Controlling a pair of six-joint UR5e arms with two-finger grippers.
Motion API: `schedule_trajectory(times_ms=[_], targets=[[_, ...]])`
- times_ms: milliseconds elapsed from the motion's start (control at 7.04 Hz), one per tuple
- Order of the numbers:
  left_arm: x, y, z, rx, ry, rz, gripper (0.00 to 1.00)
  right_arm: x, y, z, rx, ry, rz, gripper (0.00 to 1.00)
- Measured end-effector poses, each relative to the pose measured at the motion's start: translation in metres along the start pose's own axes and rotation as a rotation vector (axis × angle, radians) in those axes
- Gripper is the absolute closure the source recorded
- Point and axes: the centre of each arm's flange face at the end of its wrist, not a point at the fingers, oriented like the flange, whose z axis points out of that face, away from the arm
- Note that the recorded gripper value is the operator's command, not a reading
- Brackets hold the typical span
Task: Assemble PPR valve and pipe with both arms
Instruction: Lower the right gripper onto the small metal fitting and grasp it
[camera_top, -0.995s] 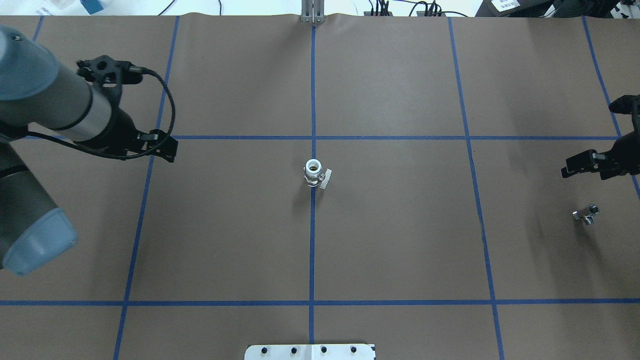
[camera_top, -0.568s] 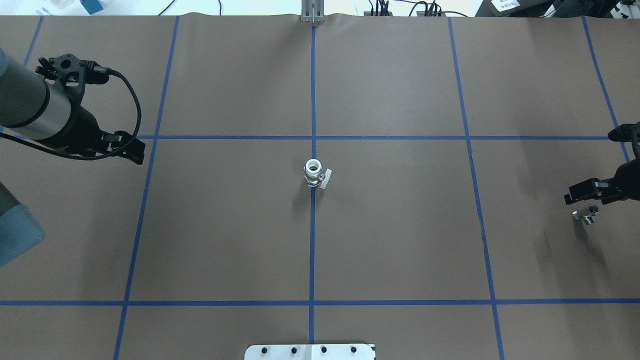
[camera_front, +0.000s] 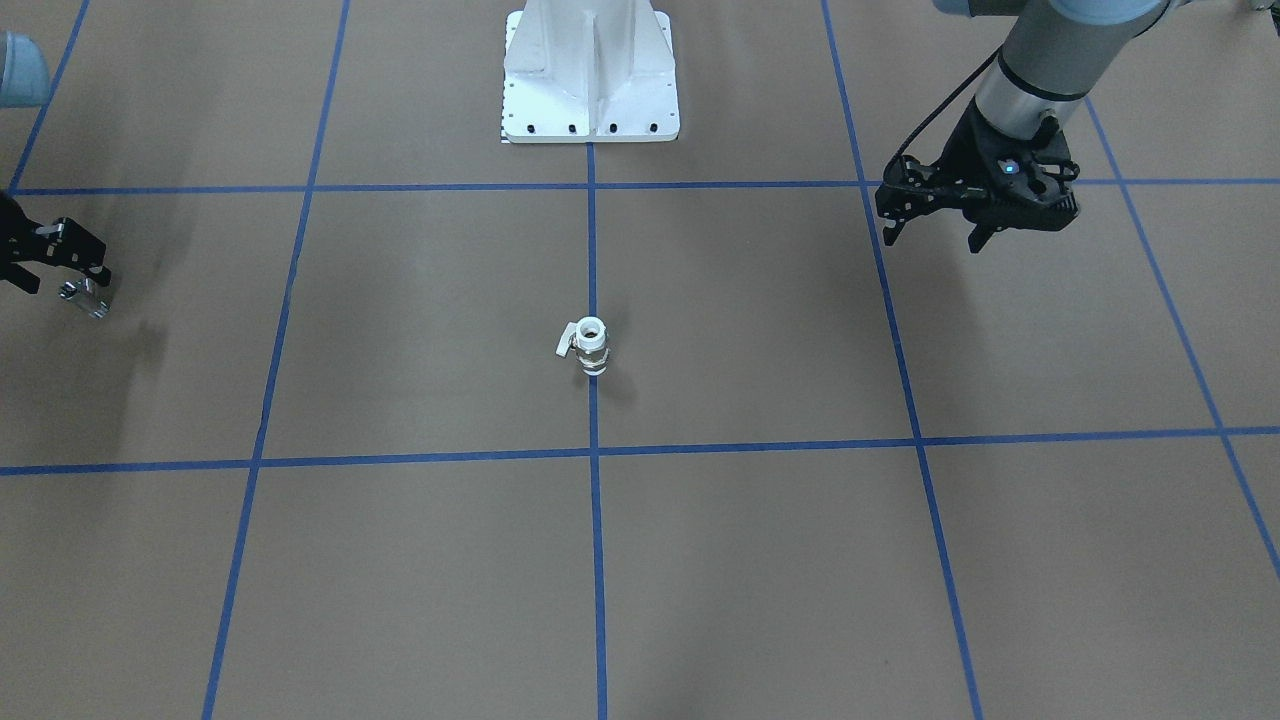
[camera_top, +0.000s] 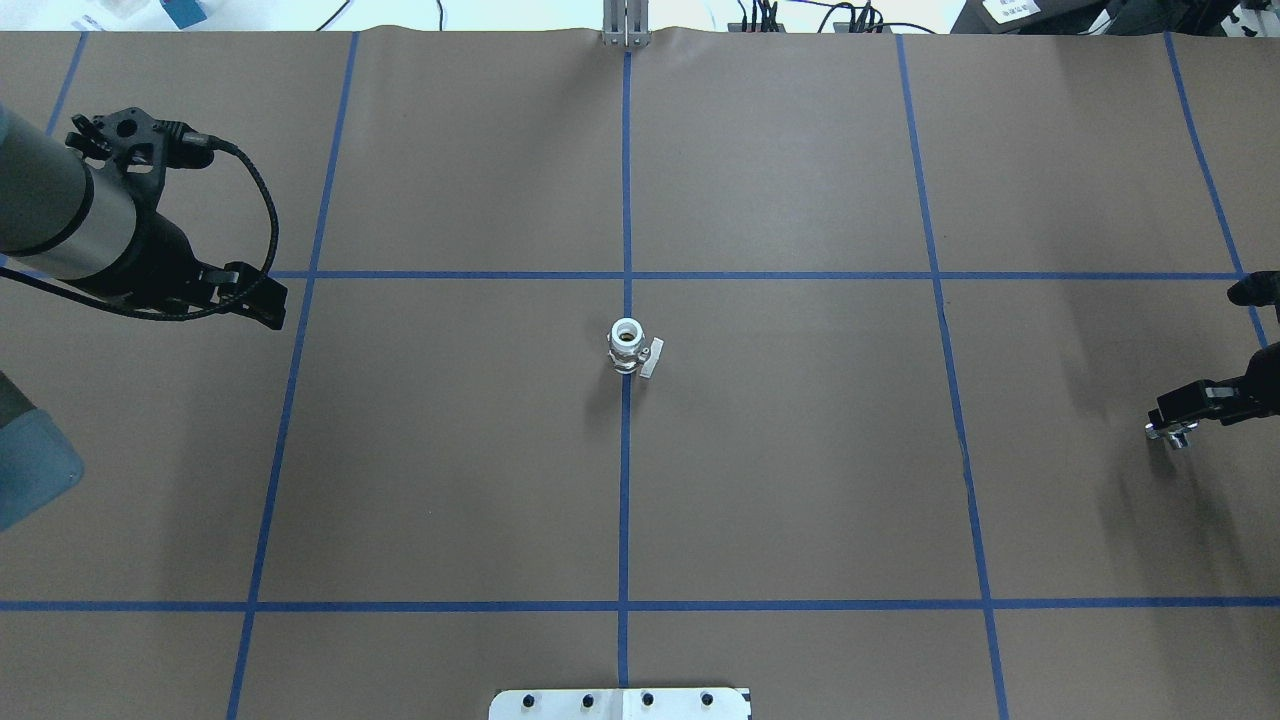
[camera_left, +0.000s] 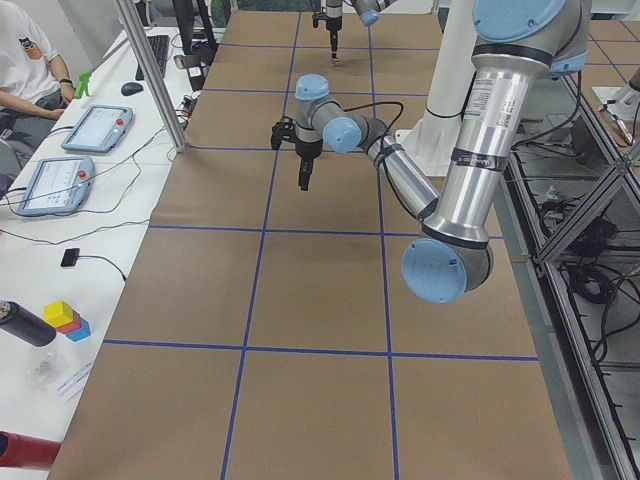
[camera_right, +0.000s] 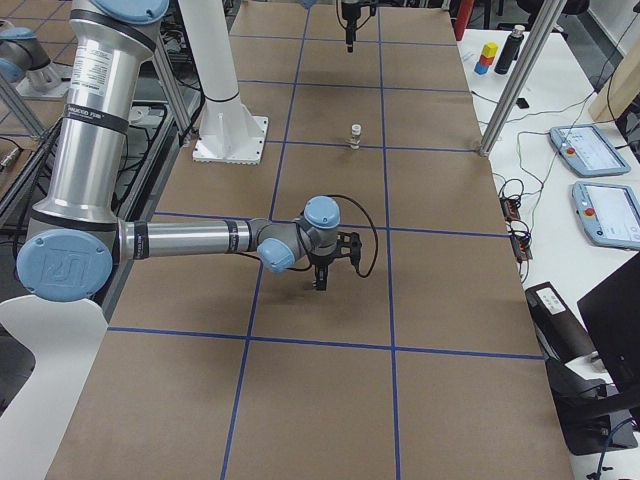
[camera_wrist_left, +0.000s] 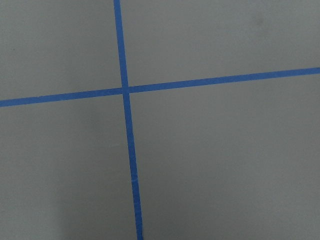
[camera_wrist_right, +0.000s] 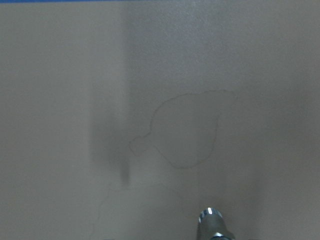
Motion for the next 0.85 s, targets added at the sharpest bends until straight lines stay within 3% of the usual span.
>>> schedule_trajectory(times_ms=[568,853], targets=[[0.0003,0.0001,-0.0004,0.001,0.000,0.000,0.01,0.0054,-0.0021,0.0073,-0.004,0.011,0.006,0.47],[0.0001,0.0000,-0.0005,0.002,0.000,-0.003,0.01,0.0057,-0.0021,0.0077,-0.005,0.012,0.008,0.68]])
